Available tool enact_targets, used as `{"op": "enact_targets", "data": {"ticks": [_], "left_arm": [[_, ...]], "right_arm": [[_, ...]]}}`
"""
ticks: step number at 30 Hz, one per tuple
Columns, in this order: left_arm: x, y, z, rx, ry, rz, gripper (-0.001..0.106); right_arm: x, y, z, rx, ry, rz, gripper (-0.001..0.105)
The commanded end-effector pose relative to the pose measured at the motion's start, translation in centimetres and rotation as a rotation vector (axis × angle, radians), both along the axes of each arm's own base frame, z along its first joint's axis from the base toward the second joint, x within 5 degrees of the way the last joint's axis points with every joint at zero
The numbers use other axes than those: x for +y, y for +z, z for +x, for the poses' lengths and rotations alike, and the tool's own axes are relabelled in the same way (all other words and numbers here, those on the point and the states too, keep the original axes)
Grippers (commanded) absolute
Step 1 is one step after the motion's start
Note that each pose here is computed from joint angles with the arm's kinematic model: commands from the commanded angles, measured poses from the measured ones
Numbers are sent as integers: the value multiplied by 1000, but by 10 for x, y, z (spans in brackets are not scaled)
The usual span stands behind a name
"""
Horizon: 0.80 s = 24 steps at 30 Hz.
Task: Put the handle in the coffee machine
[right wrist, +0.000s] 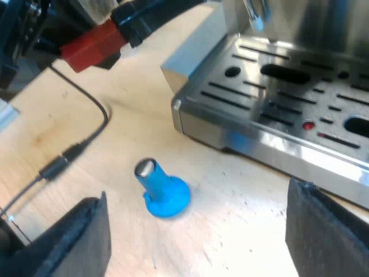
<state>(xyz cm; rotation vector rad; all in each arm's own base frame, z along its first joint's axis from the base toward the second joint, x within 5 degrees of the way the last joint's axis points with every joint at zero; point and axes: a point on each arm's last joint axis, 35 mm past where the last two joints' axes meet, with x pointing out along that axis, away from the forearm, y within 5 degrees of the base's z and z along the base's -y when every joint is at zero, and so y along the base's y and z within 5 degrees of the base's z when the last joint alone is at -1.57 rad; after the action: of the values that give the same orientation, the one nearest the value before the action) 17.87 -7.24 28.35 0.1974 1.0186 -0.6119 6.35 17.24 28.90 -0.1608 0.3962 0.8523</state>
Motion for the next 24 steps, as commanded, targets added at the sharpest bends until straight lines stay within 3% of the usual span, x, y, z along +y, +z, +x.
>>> {"op": "enact_targets", "data": {"ticks": [1, 6, 11, 14, 16, 17, 20, 24], "left_arm": [[-16, 3, -4, -20, -99, -73, 1], [-33, 6, -9, -74, -160, -48, 1], [-43, 9, -10, -113, -200, -80, 1], [-49, 14, -8, -149, -248, -161, 1], [-53, 19, -7, -164, -312, -258, 1], [-53, 19, -7, -164, -312, -258, 1], [-59, 26, -7, -161, -428, -405, 1], [-60, 28, -7, -169, -448, -431, 1]], "right_arm": [[-2, 5, 0, 10, -1, -4, 66], [-3, 5, 1, 3, -18, -6, 66], [-4, 5, 2, -10, -48, -15, 66], [-5, 5, 3, -35, -103, -22, 66], [-6, 6, 4, -54, -142, -27, 66], [-6, 6, 5, -57, -149, -28, 66], [-6, 8, 6, -74, -175, -6, 66], [-5, 11, 6, -80, -177, 20, 66]]}}
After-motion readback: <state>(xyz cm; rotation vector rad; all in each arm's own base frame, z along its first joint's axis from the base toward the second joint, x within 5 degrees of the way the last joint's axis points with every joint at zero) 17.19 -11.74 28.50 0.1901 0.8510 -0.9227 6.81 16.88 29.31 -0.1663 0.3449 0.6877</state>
